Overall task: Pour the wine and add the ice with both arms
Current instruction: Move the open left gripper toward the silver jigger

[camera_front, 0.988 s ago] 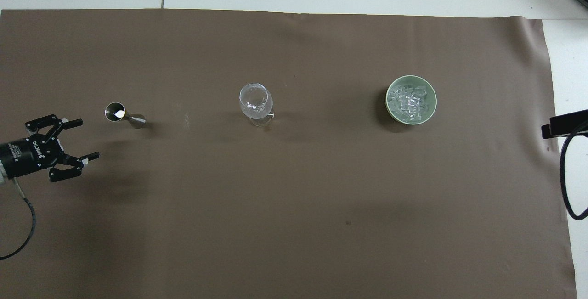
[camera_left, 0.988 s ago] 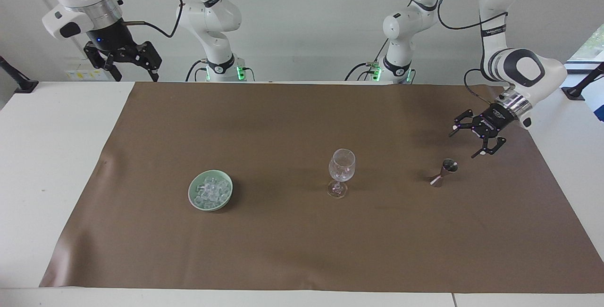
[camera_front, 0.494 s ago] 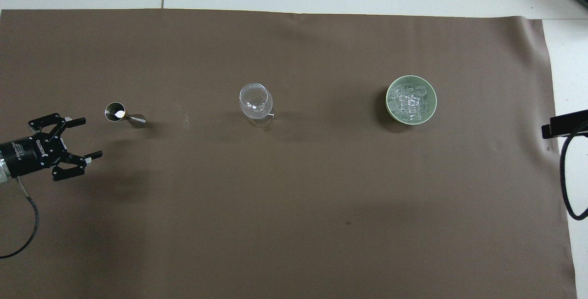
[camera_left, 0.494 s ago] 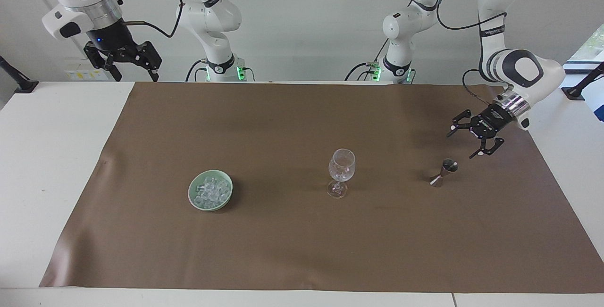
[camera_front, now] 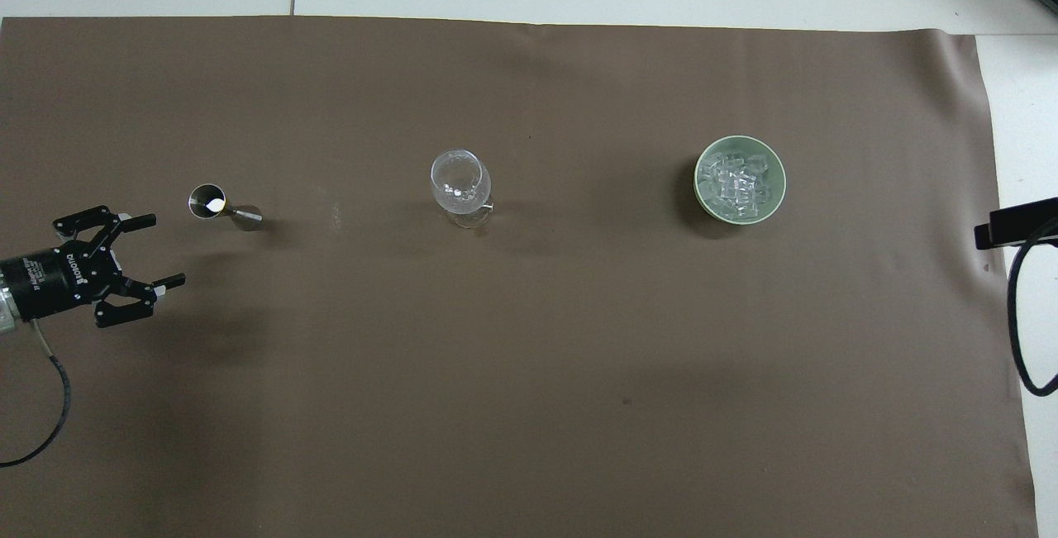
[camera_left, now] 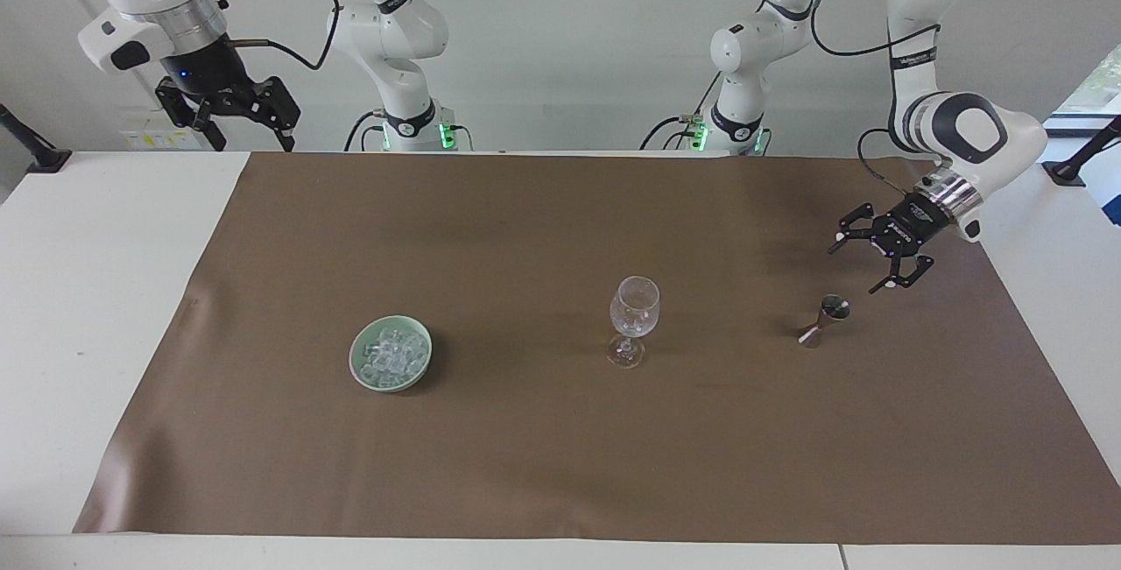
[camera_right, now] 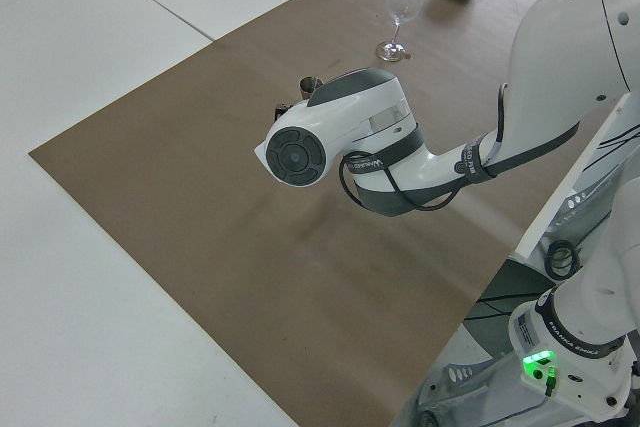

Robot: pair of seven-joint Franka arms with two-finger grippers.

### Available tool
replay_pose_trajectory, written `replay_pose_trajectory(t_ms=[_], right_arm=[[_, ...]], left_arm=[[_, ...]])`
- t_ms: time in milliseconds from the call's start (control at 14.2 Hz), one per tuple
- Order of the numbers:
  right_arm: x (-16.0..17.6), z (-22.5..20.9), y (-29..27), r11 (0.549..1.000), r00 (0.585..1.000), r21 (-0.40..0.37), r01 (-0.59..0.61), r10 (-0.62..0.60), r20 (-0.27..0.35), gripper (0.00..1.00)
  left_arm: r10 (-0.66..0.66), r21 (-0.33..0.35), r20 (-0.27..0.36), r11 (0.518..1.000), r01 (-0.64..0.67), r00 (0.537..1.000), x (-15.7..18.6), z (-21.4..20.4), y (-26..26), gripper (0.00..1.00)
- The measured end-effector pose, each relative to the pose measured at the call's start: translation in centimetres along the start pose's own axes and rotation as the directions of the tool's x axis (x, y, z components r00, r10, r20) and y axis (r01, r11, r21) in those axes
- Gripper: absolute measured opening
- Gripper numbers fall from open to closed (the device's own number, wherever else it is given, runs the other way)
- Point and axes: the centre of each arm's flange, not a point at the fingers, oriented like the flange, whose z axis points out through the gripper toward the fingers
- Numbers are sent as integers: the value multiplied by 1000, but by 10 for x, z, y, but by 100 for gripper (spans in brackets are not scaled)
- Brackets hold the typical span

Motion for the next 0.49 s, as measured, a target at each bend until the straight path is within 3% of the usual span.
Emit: replay_pose_trajectory(t_ms=[212,494], right_arm=[[0,0,0,1000,1000,0,0,0,0,100],[0,0,0,1000,1000,0,0,0,0,100]], left_arm=[[-65,4,9,998,64,998,32,0,3,100],[-53,-18,94,998,55,994,39,17,4,100]])
